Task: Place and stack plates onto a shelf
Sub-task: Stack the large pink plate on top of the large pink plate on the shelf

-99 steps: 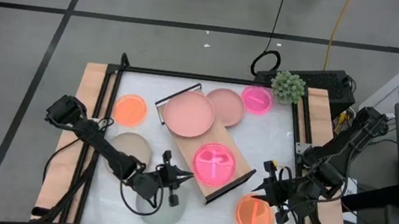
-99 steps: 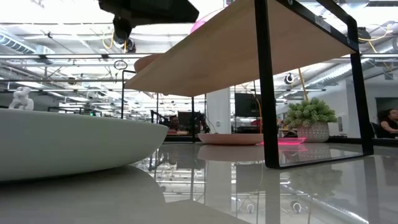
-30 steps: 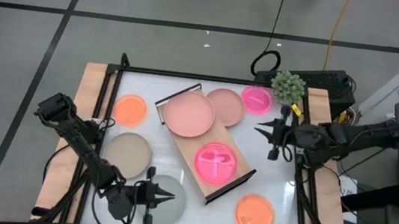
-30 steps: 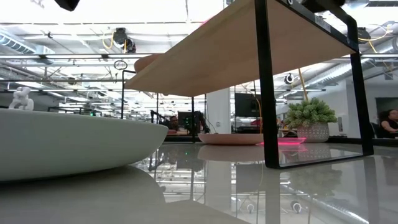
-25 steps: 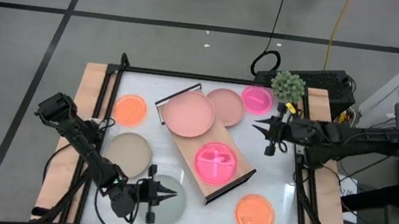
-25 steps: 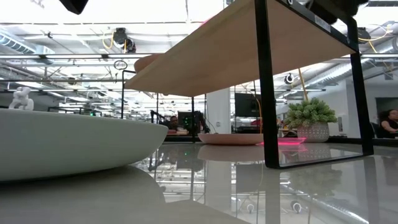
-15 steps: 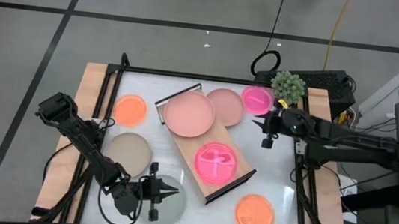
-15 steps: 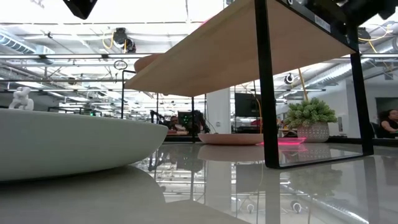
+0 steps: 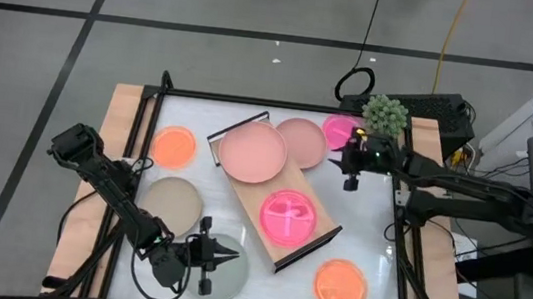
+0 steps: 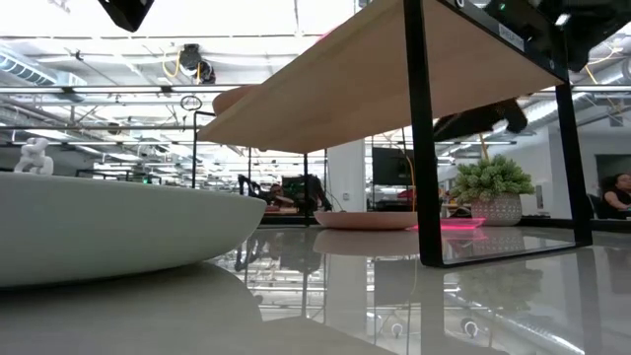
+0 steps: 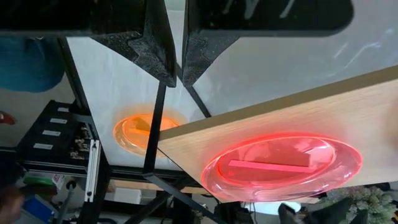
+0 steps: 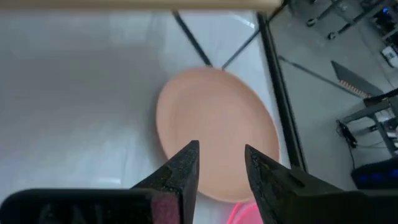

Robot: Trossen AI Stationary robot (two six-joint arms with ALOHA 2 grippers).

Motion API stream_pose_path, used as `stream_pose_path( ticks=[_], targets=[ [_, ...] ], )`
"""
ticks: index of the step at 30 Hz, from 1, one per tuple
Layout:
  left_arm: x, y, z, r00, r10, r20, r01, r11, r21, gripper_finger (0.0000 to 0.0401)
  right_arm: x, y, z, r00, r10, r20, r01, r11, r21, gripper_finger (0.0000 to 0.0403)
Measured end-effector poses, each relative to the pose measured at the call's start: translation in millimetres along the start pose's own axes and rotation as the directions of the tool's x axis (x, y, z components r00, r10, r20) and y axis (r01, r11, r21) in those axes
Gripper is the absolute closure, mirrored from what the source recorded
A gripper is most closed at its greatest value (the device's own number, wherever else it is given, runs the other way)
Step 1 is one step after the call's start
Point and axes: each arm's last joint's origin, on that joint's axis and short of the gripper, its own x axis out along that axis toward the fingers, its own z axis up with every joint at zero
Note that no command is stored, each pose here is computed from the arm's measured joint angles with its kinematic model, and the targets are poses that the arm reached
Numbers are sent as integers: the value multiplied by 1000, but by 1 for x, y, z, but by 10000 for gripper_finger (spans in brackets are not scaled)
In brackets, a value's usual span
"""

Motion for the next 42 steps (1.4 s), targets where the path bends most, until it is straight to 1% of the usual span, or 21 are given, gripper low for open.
stream_pose_path(
  ticks=[5,9,13,16,22,27,35,38,42],
  targets=[
    [0,0,0,1000,1,0,-1,1000,-18,368,17,-2,-11,994,102,-36,-102,995,-18,293],
    [3,3,1,1000,10,1,-10,1000,-25,368,28,-1,-19,985,159,-71,-162,986,-34,275],
    [6,6,2,1000,24,1,-24,999,-29,368,35,-2,-25,979,175,-106,-176,984,0,250],
    [8,8,3,999,32,1,-32,999,-29,368,39,-3,-29,973,198,-116,-200,980,-7,235],
    [10,11,2,999,48,-16,-48,999,-10,368,54,-7,-39,971,193,-144,-195,981,4,223],
    [11,13,1,998,58,-26,-58,998,1,368,70,-8,-46,970,190,-151,-200,979,-51,225],
    [10,13,0,997,62,-36,-61,998,22,368,86,-5,-53,968,194,-156,-212,972,-106,243],
    [10,13,0,997,62,-36,-61,998,30,368,92,-2,-59,958,221,-184,-242,965,-104,251],
    [11,14,0,997,63,-35,-62,997,35,368,97,0,-62,953,231,-194,-254,962,-100,267]
  ],
)
